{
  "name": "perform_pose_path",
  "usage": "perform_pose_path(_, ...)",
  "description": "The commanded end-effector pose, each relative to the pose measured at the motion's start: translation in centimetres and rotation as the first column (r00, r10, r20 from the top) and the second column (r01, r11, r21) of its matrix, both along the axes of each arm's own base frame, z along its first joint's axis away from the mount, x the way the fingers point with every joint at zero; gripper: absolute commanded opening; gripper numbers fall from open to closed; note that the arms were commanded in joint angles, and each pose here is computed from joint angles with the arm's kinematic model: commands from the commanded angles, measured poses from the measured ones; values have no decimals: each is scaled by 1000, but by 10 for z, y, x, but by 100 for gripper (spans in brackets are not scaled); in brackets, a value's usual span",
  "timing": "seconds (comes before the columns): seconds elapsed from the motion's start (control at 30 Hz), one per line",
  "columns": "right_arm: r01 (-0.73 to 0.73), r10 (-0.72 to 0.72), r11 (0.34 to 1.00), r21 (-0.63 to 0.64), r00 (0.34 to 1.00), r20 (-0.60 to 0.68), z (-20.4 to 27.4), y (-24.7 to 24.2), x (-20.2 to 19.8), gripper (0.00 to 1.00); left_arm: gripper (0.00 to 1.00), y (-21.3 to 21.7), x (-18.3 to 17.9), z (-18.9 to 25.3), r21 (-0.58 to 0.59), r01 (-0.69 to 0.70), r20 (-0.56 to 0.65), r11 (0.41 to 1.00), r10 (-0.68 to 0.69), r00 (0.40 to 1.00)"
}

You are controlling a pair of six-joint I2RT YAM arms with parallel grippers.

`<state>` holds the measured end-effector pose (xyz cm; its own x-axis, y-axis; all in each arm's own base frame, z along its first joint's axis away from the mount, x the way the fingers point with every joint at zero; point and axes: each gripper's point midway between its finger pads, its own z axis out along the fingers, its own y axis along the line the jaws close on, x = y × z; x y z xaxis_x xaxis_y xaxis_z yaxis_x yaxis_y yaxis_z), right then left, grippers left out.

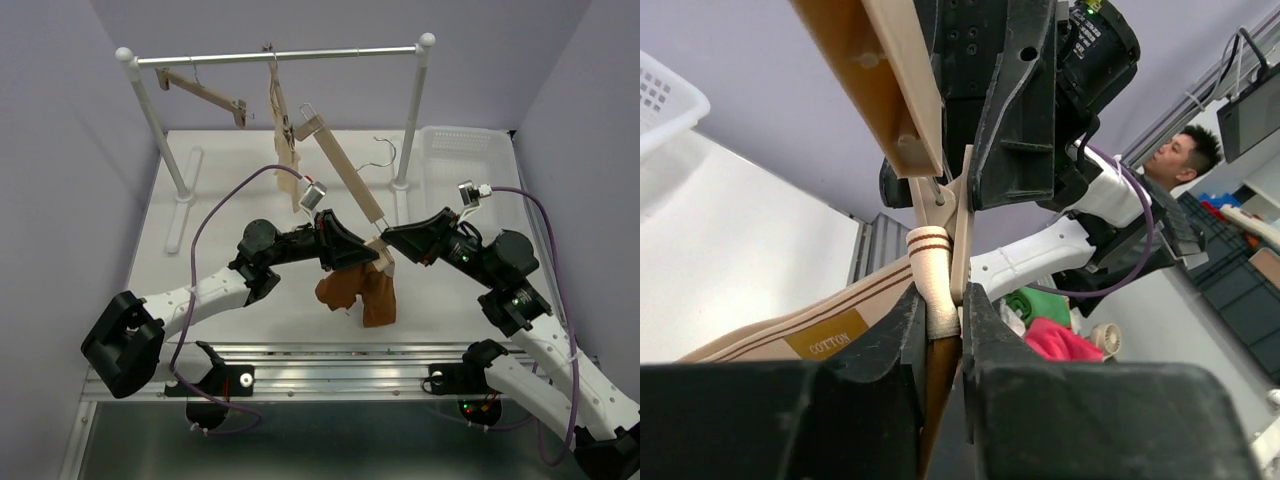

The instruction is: Remove the underwear clipped to the hanger

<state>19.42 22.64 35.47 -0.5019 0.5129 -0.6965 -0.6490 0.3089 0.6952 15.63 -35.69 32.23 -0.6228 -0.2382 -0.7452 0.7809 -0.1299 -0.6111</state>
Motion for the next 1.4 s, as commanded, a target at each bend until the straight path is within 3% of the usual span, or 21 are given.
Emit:
perform_pose_path(0.0,-20,17,999,34,997,81,23,-1,-7,1,3,2,-6,38,-92,25,100,995,-15,995)
perform_pose_path(0.13,-17,14,1000,26,997,78,21,-1,-7,5,0,2,-4,36,-92,17,83,996,-9,996)
perform_pose_path(0.17,-9,7,1000,26,997,73,21,-2,-6,14,0,2,-4,36,-91,14,80,996,-7,997)
perform_pose_path(0.2,6,-8,1000,25,998,65,19,-4,-5,30,0,3,-2,37,-98,-1,75,995,8,997)
perform_pose_path(0.3,26,-28,999,29,997,65,20,-8,-6,54,0,6,1,39,-108,-33,62,994,40,997)
perform_pose_path(0.83,40,-44,997,64,997,64,22,-8,-1,66,0,7,5,40,-112,-60,29,992,64,998)
perform_pose_path(1.17,30,-44,989,142,995,95,27,-8,-1,49,0,6,10,41,-119,-84,-3,989,84,996)
perform_pose_path(1.37,37,-53,987,155,994,99,29,-9,1,47,0,6,9,41,-118,-78,1,990,79,997)
